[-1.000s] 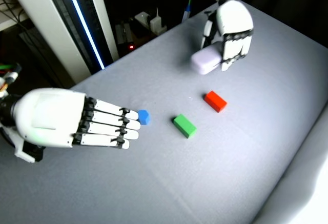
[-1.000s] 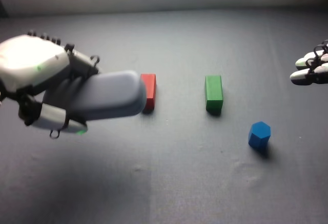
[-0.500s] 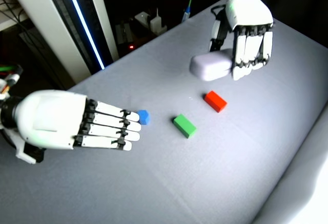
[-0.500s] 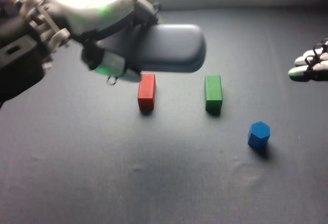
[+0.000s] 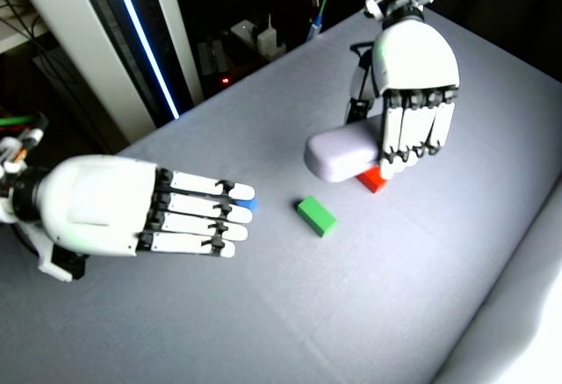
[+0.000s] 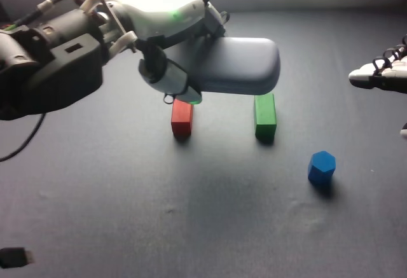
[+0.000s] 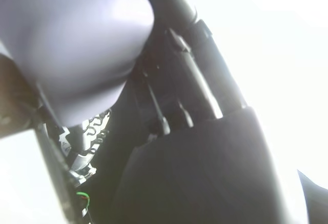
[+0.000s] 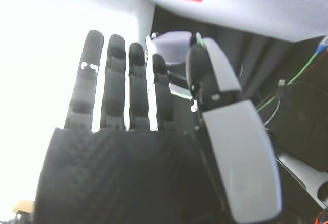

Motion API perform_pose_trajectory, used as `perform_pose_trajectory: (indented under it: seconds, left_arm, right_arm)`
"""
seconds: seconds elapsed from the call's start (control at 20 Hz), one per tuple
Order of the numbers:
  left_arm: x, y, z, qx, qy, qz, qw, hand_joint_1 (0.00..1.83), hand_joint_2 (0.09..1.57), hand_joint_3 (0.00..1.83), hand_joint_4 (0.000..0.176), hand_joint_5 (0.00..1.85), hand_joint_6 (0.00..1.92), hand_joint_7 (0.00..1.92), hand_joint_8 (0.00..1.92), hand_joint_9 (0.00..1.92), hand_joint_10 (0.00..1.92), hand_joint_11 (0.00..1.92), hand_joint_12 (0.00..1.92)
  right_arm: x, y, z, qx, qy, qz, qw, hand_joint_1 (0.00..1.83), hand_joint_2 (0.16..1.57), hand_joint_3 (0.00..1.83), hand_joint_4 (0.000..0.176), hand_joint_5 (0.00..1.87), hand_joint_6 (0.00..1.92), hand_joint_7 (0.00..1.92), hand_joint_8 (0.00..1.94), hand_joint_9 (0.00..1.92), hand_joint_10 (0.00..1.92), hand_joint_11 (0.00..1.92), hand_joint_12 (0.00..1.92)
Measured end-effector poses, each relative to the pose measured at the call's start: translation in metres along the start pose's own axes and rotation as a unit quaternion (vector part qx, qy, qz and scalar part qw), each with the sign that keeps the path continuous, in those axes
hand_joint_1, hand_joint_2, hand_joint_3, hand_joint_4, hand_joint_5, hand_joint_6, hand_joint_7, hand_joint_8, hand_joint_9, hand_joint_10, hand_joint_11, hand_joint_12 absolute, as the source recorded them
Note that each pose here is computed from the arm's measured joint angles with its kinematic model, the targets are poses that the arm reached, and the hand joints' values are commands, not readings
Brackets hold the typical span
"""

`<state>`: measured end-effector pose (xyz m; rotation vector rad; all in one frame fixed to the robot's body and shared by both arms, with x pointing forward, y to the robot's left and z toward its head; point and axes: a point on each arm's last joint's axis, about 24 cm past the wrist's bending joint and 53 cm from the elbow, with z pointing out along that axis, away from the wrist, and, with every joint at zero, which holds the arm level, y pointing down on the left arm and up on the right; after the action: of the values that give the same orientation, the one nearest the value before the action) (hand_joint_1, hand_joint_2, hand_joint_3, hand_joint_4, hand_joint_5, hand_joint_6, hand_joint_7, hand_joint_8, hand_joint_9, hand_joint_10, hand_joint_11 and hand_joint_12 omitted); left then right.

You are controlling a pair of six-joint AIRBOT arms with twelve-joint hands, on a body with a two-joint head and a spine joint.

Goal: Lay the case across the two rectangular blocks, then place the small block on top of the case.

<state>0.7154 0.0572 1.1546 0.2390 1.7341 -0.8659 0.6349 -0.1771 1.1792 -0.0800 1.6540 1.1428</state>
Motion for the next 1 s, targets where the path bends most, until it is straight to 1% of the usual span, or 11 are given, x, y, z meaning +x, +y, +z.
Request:
perform_pose_trajectory:
  seconds: [0.2,0.25,0.3,0.35,0.4,0.45,0.55,0.65,0.75,0.8,1.0]
  left_arm:
    - [0.021,-0.005,0.016,-0.003,0.024,-0.006,0.9997,1.26,1.06,0.00,0.000,1.06,0.75,1.16,0.80,1.32,0.00,0.91,0.95]
    - [0.024,-0.004,0.018,-0.005,0.028,-0.005,0.9996,1.36,1.07,0.00,0.000,1.01,0.75,1.10,0.77,1.09,0.89,0.88,0.97]
    - [0.028,-0.004,0.022,-0.007,0.031,-0.009,0.9995,1.38,1.08,0.00,0.000,0.96,0.88,1.05,0.79,1.04,1.07,0.88,0.94]
    - [0.031,-0.003,0.026,-0.008,0.034,-0.010,0.9993,1.38,1.09,0.00,0.000,0.93,0.90,1.01,0.85,1.03,1.14,0.89,0.96]
    - [0.036,-0.004,0.028,-0.010,0.041,-0.009,0.9991,1.30,1.08,0.00,0.000,1.00,0.77,1.10,0.93,1.09,0.74,0.93,1.08]
    - [0.038,-0.004,0.030,-0.011,0.043,-0.008,0.9990,1.29,1.08,0.00,0.000,1.02,0.68,1.10,1.01,1.18,0.69,0.97,1.25]
    - [0.049,-0.004,0.034,-0.015,0.059,0.004,0.9982,1.19,1.09,0.00,0.000,1.04,0.86,1.07,1.72,1.19,1.80,1.22,1.86]
    - [0.054,-0.002,0.037,-0.020,0.066,0.005,0.9976,1.27,1.10,0.00,0.000,0.99,0.74,1.06,1.11,1.05,0.98,0.92,1.43]
    - [0.057,0.000,0.037,-0.023,0.073,0.011,0.9970,1.28,1.10,0.00,0.000,1.01,0.66,1.06,1.11,1.08,0.95,0.93,1.48]
    - [0.058,0.001,0.037,-0.025,0.075,0.015,0.9968,1.27,1.10,0.01,0.000,0.98,0.89,1.01,1.03,1.08,1.09,0.94,1.58]
    - [0.063,0.005,0.036,-0.033,0.082,0.018,0.9959,1.27,1.08,0.00,0.000,1.03,0.72,1.10,0.98,1.15,0.65,0.96,1.23]
  right_arm:
    - [0.001,-0.001,0.001,0.000,0.000,0.000,1.0000,0.68,1.39,0.00,0.013,0.28,0.00,0.33,0.00,0.38,0.00,0.09,0.77]
    - [0.000,-0.001,0.001,-0.001,-0.001,-0.001,1.0000,0.66,1.39,0.00,0.018,0.28,0.00,0.33,0.00,0.38,0.00,0.10,0.76]
    - [0.000,-0.002,0.001,0.001,-0.001,-0.001,1.0000,0.66,1.39,0.00,0.021,0.28,0.00,0.32,0.00,0.38,0.00,0.11,0.71]
    - [0.000,-0.003,0.001,0.002,-0.001,0.000,1.0000,0.66,1.38,0.00,0.018,0.29,0.00,0.33,0.00,0.39,0.00,0.14,0.66]
    - [0.000,-0.003,0.002,0.001,0.000,-0.001,1.0000,0.66,1.38,0.00,0.012,0.28,0.00,0.33,0.00,0.39,0.00,0.14,0.65]
    - [0.001,-0.003,0.002,0.000,0.000,0.000,1.0000,0.65,1.38,0.00,0.012,0.29,0.00,0.34,0.00,0.40,0.00,0.18,0.62]
    - [0.002,-0.003,0.003,0.000,0.000,0.001,1.0000,0.67,1.38,0.00,0.015,0.29,0.00,0.35,0.00,0.41,0.00,0.19,0.60]
    - [0.002,-0.004,0.003,0.001,0.000,0.000,1.0000,0.68,1.37,0.00,0.031,0.29,0.00,0.34,0.00,0.41,0.00,0.19,0.60]
    - [0.002,-0.004,0.003,0.001,0.000,0.000,1.0000,0.67,1.36,0.00,0.047,0.30,0.00,0.34,0.00,0.41,0.00,0.18,0.59]
    - [0.002,-0.004,0.003,0.002,0.001,0.000,1.0000,0.67,1.37,0.00,0.048,0.29,0.00,0.33,0.00,0.41,0.00,0.19,0.59]
    - [0.002,-0.004,0.003,0.002,0.001,0.000,1.0000,0.76,1.36,0.00,0.046,0.31,0.01,0.34,0.01,0.42,0.01,0.20,0.67]
